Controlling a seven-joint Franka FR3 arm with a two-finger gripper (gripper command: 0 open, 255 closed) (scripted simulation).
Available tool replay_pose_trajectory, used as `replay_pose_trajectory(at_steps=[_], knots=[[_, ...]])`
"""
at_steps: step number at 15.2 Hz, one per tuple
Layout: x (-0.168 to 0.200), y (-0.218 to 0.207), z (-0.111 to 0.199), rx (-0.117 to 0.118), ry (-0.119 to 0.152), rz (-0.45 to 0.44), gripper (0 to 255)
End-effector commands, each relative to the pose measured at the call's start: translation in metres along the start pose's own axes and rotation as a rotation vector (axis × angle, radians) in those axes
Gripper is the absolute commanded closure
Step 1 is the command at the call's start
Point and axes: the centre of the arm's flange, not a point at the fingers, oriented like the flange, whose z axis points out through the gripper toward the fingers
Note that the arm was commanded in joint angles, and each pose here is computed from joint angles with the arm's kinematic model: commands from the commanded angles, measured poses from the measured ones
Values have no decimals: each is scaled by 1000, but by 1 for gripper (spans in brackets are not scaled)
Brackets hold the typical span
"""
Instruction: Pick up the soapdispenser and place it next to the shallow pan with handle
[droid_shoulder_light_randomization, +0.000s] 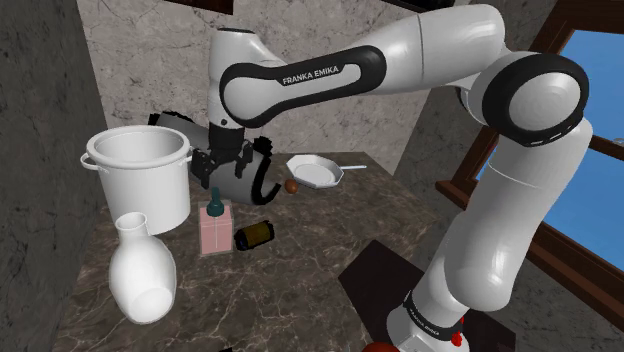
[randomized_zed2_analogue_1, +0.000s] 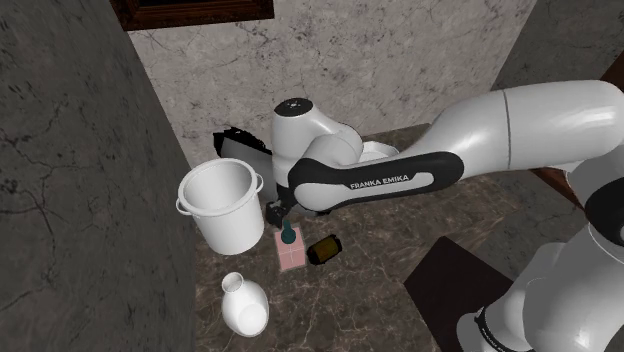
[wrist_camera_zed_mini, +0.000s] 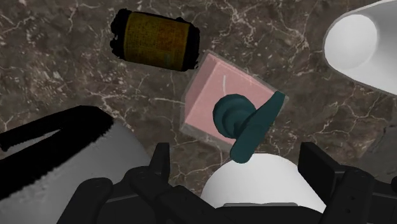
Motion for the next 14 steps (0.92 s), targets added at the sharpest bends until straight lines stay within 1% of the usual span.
replay_pose_trajectory(at_steps=[1, 8, 14], knots=[[11, -13, 8, 4, -1, 0, 0], [11, -14, 48, 4, -1, 0, 0], [11, -14, 48, 4, -1, 0, 0]])
